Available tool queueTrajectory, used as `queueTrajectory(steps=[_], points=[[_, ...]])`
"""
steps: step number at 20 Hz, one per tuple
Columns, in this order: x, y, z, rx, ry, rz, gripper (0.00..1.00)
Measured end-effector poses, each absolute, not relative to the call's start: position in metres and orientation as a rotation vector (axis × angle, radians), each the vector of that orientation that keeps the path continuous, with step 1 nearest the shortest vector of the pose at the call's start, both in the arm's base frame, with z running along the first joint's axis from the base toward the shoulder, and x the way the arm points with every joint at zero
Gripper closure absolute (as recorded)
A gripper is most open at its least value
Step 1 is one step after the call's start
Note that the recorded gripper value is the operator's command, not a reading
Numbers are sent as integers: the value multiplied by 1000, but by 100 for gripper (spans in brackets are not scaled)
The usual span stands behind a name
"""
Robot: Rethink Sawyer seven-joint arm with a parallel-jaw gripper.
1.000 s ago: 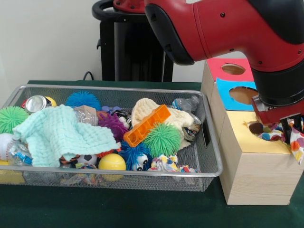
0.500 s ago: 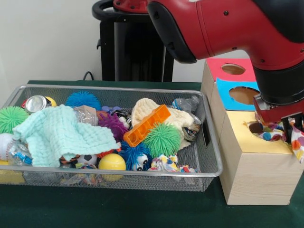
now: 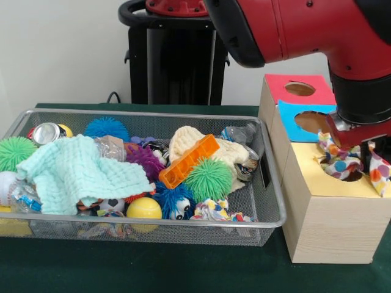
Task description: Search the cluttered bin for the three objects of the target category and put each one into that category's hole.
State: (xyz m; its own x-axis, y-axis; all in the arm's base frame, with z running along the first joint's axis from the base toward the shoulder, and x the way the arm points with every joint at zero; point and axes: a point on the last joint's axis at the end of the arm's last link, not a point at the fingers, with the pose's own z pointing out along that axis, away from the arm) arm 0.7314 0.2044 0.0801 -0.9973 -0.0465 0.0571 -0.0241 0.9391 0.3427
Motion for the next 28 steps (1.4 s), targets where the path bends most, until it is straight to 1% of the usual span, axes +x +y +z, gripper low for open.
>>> queueTrajectory(steps=[7,20,24,28], points=[[719,201,80,108,-3003,-453,100],[716,204,81,131,-3018,-380,100],[716,206,81,144,-3033,-339,100],[715,211,82,170,-3059,-264,100]])
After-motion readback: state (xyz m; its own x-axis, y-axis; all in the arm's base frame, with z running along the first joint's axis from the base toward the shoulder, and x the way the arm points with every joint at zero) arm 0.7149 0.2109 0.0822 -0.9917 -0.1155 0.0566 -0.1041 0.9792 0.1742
